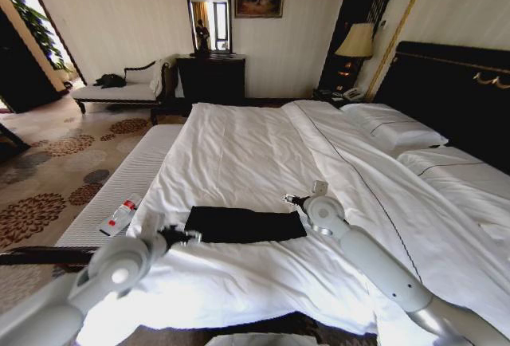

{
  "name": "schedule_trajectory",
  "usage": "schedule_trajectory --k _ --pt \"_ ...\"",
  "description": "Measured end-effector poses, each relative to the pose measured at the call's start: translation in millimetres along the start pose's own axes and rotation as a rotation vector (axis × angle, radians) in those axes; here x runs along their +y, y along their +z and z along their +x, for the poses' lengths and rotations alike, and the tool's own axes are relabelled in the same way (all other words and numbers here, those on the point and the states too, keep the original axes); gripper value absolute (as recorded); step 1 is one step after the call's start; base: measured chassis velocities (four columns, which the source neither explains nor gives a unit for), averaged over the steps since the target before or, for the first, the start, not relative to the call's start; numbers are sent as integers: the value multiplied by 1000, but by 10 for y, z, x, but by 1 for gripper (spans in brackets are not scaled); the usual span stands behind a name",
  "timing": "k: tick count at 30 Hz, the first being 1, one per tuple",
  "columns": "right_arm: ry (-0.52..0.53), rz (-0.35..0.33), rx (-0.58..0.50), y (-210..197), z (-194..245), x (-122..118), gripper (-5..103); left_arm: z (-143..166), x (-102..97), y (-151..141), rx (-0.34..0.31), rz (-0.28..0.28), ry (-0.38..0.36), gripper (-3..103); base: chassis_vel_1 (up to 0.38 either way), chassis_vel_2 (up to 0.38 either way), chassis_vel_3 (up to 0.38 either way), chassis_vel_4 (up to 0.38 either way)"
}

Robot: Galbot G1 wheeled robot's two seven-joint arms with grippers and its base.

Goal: Fold the clothes on the bed.

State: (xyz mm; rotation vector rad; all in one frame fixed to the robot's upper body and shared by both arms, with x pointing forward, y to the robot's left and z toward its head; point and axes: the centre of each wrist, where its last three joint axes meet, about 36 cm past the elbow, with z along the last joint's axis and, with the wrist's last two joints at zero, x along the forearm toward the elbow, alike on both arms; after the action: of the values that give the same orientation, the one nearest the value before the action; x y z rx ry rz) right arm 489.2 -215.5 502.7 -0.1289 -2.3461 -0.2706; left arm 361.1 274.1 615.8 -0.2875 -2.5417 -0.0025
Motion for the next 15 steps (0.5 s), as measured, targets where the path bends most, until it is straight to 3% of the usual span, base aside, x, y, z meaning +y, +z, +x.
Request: schedule_trajectory --k 5,10,15 --pt "-7 11 41 -1 -53 51 100 -44 156 -123 -59 79 -10 100 0 0 0 0" --pt "-28 30 89 -23 -118 131 100 -171 239 -64 -63 139 -32 100 0 0 0 0" --pt "1 67 123 23 -265 199 100 -238 243 3 -59 157 -45 100 0 0 0 0"
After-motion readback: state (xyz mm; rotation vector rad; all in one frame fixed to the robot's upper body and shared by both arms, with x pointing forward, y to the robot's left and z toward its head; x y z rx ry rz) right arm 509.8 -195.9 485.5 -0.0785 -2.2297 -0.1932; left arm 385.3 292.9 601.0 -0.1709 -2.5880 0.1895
